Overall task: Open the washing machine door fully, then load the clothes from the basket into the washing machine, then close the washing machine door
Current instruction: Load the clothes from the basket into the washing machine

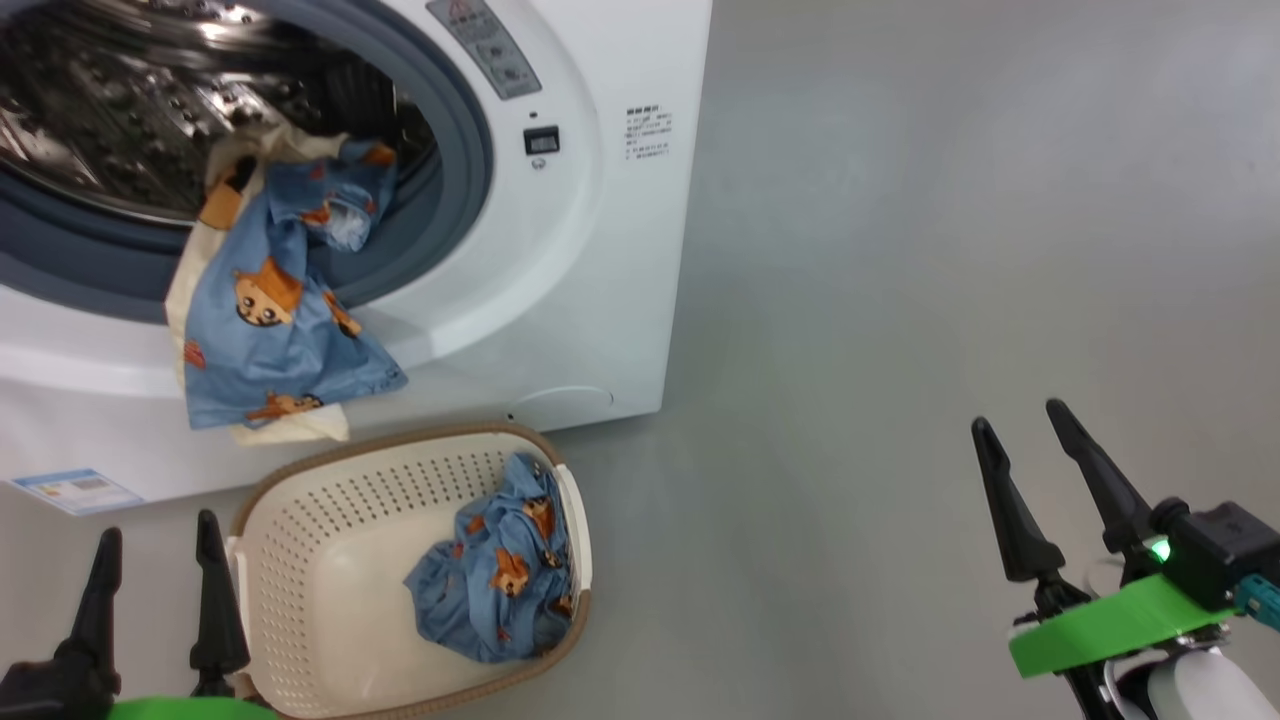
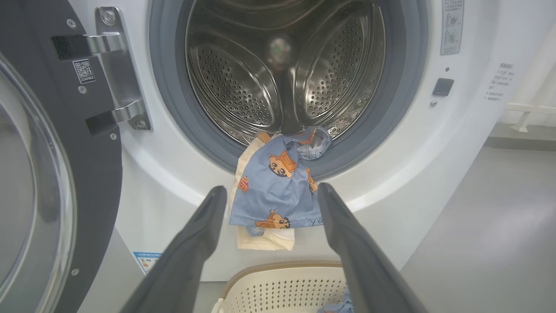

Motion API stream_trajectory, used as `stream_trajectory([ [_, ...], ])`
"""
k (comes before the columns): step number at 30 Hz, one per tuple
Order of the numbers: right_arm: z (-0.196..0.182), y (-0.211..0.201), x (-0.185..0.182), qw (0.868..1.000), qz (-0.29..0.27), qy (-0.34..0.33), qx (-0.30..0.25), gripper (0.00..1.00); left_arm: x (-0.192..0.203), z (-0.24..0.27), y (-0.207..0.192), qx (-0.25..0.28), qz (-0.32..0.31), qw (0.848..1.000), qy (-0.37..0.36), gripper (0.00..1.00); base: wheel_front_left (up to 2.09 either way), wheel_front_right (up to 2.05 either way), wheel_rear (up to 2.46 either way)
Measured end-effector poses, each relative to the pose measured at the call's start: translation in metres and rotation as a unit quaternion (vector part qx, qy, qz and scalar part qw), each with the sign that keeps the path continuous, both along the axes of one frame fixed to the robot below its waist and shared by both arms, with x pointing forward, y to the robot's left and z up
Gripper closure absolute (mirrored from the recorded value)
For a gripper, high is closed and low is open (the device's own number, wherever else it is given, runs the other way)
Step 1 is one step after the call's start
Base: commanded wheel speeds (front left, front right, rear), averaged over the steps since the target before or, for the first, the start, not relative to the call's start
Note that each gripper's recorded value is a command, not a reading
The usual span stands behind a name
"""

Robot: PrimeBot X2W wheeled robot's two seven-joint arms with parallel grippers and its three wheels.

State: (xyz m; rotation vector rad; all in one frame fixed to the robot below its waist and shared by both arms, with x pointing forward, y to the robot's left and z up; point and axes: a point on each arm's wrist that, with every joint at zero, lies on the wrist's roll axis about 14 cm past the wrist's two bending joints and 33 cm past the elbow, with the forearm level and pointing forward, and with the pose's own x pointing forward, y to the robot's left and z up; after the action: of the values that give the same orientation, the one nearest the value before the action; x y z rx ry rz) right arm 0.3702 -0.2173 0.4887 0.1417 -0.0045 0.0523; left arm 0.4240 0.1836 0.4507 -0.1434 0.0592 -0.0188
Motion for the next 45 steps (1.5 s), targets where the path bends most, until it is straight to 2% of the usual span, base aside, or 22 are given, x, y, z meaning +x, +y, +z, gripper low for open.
stream_trajectory([
  [10,-0.004,0.008,0.03,1.0,0.009,-0.001,0.003,0.0,0.03,-0.025,-0.012,-0.007,-0.012,1.0,0.025,0.0,0.0,0.0,0.0],
  [27,-0.031,0.022,0.08,0.999,0.027,0.016,0.006,0.0,0.089,-0.076,-0.014,0.001,-0.024,0.998,0.064,0.0,0.0,0.0,0.0],
  [45,-0.068,0.031,0.114,0.999,0.036,0.04,0.01,0.0,0.136,-0.132,-0.012,0.0,-0.022,0.994,0.107,0.0,0.0,0.0,0.0],
])
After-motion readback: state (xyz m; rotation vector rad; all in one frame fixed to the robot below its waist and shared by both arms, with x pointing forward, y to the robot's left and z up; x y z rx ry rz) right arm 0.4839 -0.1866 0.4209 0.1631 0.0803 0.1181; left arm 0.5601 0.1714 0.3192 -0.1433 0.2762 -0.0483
